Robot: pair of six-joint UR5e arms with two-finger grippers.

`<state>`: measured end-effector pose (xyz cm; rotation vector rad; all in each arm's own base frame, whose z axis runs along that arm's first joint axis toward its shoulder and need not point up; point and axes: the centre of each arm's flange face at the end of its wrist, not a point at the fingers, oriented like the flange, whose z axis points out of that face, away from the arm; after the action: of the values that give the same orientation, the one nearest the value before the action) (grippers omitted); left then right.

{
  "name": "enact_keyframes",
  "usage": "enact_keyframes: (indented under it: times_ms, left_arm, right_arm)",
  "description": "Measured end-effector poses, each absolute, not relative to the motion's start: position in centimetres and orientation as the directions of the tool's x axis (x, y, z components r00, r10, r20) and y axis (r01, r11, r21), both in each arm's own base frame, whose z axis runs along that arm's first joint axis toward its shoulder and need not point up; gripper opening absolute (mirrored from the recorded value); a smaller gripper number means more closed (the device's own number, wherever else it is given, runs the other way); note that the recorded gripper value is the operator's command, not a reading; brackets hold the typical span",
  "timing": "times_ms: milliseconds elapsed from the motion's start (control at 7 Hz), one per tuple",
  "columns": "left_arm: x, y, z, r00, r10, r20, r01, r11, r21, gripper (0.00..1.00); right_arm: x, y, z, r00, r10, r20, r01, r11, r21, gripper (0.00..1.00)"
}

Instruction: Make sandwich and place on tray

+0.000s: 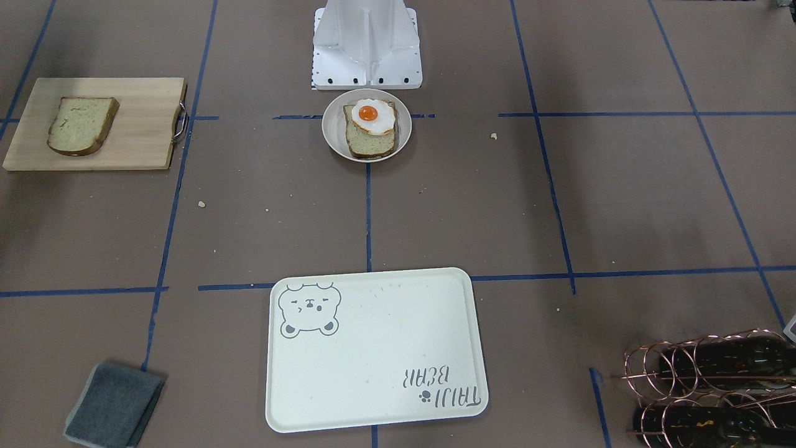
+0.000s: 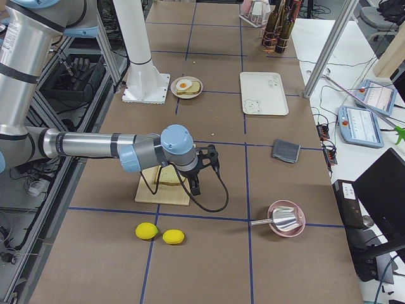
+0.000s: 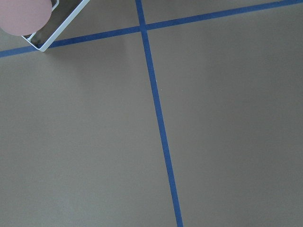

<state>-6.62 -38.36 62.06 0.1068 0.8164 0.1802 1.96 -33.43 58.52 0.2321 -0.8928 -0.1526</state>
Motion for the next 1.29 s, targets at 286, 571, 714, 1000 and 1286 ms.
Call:
enact_keyframes:
  times_ms: [286, 571, 714, 1000, 1286]
  left_arm:
    - [-6.6, -38.5, 61.6, 0.671, 0.209, -0.712, -0.119, 0.977, 0.175, 1.00]
    - [-6.6, -38.6, 61.3, 0.670, 0.215, -0.711, -0.119, 0.976, 0.183, 1.00]
    - [-6.6, -38.6, 61.2, 0.670, 0.217, -0.710, -0.119, 0.975, 0.185, 1.00]
    - [-6.6, -38.6, 60.9, 0.670, 0.220, -0.709, -0.119, 0.974, 0.190, 1.00]
    - [-6.6, -38.6, 60.8, 0.670, 0.223, -0.708, -0.119, 0.974, 0.194, 1.00]
  right_arm:
    - [-1.8, -30.3, 59.9, 0.582, -0.138, 0.801, -0.028, 0.982, 0.189, 0.98]
    - [-4.4, -27.6, 64.1, 0.555, -0.092, 0.827, -0.088, 0.982, 0.169, 0.88]
    - [-5.7, -26.4, 66.2, 0.544, -0.076, 0.836, -0.111, 0.981, 0.162, 0.85]
    - [-8.5, -25.2, 67.5, 0.535, -0.071, 0.842, -0.105, 0.983, 0.150, 0.82]
    - [-10.9, -24.5, 67.9, 0.551, -0.105, 0.828, -0.059, 0.985, 0.164, 0.71]
